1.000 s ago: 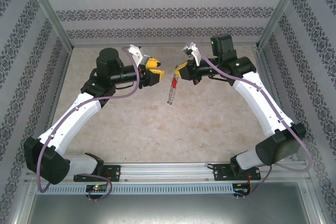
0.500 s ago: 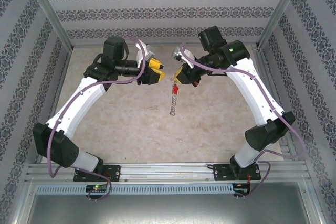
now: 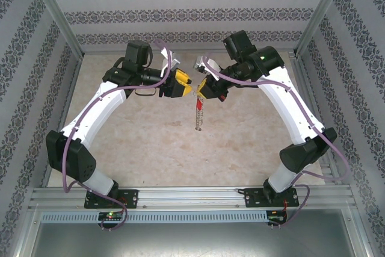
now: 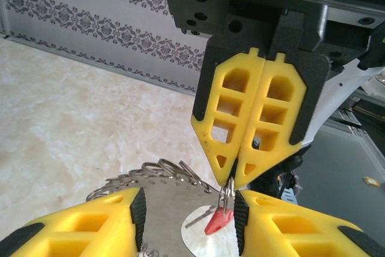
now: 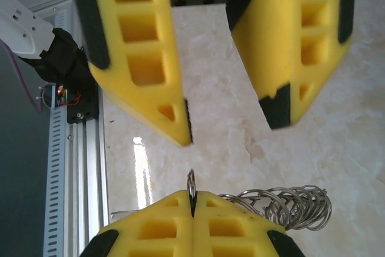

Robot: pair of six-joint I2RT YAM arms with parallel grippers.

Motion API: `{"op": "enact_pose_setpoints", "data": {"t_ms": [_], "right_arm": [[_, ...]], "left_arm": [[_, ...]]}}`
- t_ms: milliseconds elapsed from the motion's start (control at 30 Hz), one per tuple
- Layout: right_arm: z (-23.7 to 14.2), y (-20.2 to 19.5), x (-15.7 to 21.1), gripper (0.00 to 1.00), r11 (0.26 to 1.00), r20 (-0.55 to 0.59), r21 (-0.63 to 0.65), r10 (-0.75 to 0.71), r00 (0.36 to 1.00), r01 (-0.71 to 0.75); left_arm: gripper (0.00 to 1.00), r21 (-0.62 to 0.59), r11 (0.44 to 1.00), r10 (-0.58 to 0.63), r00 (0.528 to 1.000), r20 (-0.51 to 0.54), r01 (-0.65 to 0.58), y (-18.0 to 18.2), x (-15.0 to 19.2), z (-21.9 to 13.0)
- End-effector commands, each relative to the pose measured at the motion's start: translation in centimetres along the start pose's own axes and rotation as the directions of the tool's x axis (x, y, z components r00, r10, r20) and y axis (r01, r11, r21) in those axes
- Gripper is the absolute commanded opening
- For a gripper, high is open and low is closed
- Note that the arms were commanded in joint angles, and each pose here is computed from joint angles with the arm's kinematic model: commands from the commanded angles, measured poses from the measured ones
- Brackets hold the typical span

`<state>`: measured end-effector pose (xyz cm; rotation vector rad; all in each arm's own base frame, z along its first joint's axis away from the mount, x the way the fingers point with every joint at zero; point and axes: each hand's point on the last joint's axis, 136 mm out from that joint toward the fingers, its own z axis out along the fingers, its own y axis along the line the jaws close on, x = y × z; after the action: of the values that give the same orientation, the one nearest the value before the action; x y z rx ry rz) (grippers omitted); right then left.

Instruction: Put the keys on the keyring

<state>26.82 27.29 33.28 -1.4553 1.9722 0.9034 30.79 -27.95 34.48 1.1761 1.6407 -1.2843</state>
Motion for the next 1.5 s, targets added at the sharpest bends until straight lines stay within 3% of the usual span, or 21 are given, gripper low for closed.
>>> {"op": "enact_pose_setpoints", "data": {"t_ms": [0,533,633,700,867,967,1233,1400,1467], "right_arm": [[0.3,0.5,-1.7,0.00,0.999,0.041,-0.024,-0.045,0.998,0.046],[1.0,0.0,-1.9,0.00,0.999,0.033,-0.017,-0.046,0.998,0.047],[1.1,0.0,-1.9,0.00,0.999,0.034,-0.016,-0.044,0.998,0.045],[1.0,-0.1,-2.0,0.00,0.999,0.036,-0.013,-0.046,0.998,0.047],[1.1,0.0,-2.1,0.00,0.999,0.039,-0.013,-0.049,0.998,0.049],[1.1,-0.1,-2.1,0.00,0.999,0.037,-0.011,-0.048,0.998,0.049],[1.2,-0.1,-2.0,0.00,0.999,0.035,-0.010,-0.050,0.998,0.051],[1.3,0.0,-2.2,0.00,0.998,0.036,-0.011,-0.054,0.998,0.054],[1.3,-0.1,-2.2,0.00,0.999,0.037,-0.008,-0.053,0.998,0.053]], "left_arm": [[0.43,0.068,0.998,0.001,1.000,0.014,-0.002,-1.0,-0.6,0.1],[0.36,0.127,0.992,-0.024,1.000,-0.018,0.026,-1.8,0.8,0.8],[0.33,0.133,0.991,-0.022,1.000,-0.021,0.025,-1.8,0.9,0.8],[0.24,0.142,0.989,-0.025,0.999,-0.022,0.028,-1.9,0.9,0.8],[0.23,0.150,0.988,-0.034,0.999,-0.030,0.038,-1.8,1.1,1.0],[0.17,0.162,0.986,-0.033,0.999,-0.033,0.038,-1.9,1.1,1.0],[0.18,0.179,0.982,-0.045,0.998,-0.046,0.053,-2.0,1.5,1.2],[0.06,0.181,0.982,-0.042,0.998,-0.049,0.050,-2.2,1.6,1.2],[0.10,0.185,0.981,-0.041,0.998,-0.051,0.050,-2.3,1.7,1.1]]}}
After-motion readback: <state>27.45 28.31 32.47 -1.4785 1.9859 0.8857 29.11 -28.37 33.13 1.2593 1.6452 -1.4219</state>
